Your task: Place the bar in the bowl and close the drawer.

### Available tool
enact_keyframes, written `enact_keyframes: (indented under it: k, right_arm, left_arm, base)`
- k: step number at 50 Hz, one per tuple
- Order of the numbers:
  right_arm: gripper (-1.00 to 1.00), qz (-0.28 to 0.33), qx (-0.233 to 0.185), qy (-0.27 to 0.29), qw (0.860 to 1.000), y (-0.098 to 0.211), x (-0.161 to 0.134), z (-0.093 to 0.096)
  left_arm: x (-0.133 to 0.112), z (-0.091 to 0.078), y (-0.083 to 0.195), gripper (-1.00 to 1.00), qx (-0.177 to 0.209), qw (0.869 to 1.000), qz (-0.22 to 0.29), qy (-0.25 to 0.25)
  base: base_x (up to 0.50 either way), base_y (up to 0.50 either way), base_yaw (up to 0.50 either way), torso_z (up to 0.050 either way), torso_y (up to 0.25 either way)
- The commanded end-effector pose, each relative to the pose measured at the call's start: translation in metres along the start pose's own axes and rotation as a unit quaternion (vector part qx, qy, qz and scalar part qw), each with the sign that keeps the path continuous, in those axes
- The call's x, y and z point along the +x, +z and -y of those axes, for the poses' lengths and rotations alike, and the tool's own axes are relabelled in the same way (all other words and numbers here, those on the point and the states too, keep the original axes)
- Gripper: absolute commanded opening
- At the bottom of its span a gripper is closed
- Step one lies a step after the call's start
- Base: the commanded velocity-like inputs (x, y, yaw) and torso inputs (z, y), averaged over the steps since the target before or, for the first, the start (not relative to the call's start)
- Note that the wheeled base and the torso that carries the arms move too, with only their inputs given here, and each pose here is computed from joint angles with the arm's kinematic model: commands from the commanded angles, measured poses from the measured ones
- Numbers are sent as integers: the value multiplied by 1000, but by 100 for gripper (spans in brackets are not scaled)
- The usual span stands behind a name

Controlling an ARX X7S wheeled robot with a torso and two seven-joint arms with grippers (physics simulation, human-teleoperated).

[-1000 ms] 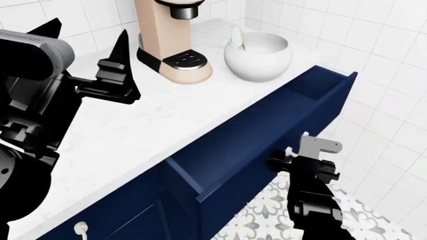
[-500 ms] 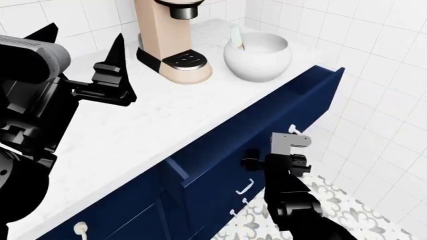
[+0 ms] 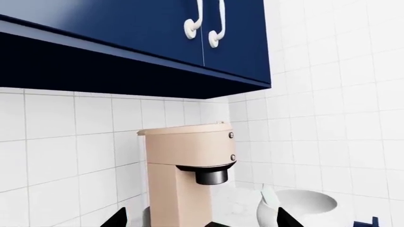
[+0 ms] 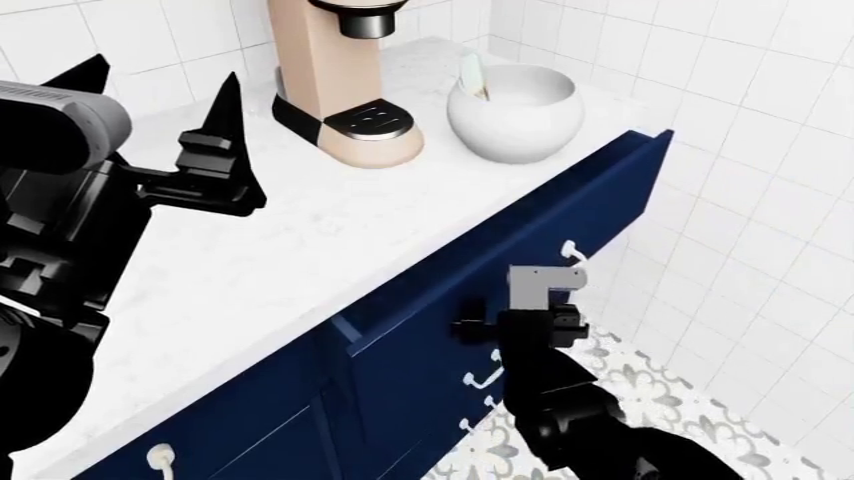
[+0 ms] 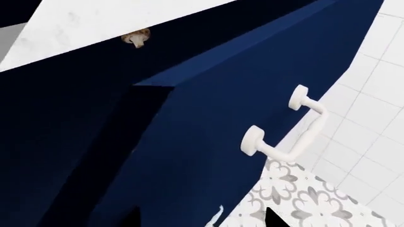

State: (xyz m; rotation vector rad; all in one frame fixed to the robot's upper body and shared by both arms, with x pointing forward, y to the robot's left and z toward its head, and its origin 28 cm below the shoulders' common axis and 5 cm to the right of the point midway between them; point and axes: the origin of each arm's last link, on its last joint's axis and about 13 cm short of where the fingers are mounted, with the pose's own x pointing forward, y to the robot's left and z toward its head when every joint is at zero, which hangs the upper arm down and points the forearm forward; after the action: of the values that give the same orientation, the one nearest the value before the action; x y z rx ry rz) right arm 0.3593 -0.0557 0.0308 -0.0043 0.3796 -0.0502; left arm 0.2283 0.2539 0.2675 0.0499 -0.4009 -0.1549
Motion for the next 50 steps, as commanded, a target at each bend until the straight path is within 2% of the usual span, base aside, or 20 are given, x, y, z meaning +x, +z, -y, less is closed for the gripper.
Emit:
enact_keyframes:
  k: [1,7,13,17,23,27,31,38,44,47,50]
  right_arm:
    - [100,71,-33,64,995,32,-31,-15]
    - [100,121,-37,50,991,59,-85,9]
    - [100,175,-60,17,983,80,-138,37]
    - [100,211,-70,-19,975,94,-173,57]
    - [100,268,-60,-70,959,125,-221,84]
    - [100,284,-21,-100,953,147,-239,103]
    - [100,306,-20,-136,942,161,-259,118]
    - [100,333,-10,-199,922,178,-287,142]
    - [100,342,-5,-225,913,187,-297,144]
    - [100,342,-4,-227,912,187,-299,143]
    - [100,340,0,-223,914,186,-298,142]
  left_arm:
    - [-1,0,2,100,-2,1000,1,2]
    - [-3,1,1,100,-3,1000,2,1]
    - [-2,3,1,100,-3,1000,2,-3]
    - [-1,7,0,100,-4,1000,0,-10]
    - [2,20,-3,100,-4,1000,-9,-30]
    - [2,35,-10,100,-23,998,-32,-54]
    - [8,46,-13,100,-41,996,-61,-59]
    - [16,67,-16,100,-64,992,-76,-71]
    - [31,82,-24,100,-84,990,-86,-74]
    - [37,92,-30,100,-98,984,-86,-118]
    - [41,106,-35,100,-144,975,-85,-149]
  base:
    - [0,0,0,0,0]
    - [0,0,0,0,0]
    - [0,0,0,0,0]
    - [0,0,0,0,0]
    - [0,0,0,0,0]
    - [0,0,0,0,0]
    - [0,0,0,0,0]
    - [0,0,0,0,0]
    - [0,0,0,0,0]
    - [0,0,0,0,0]
    - [0,0,0,0,0]
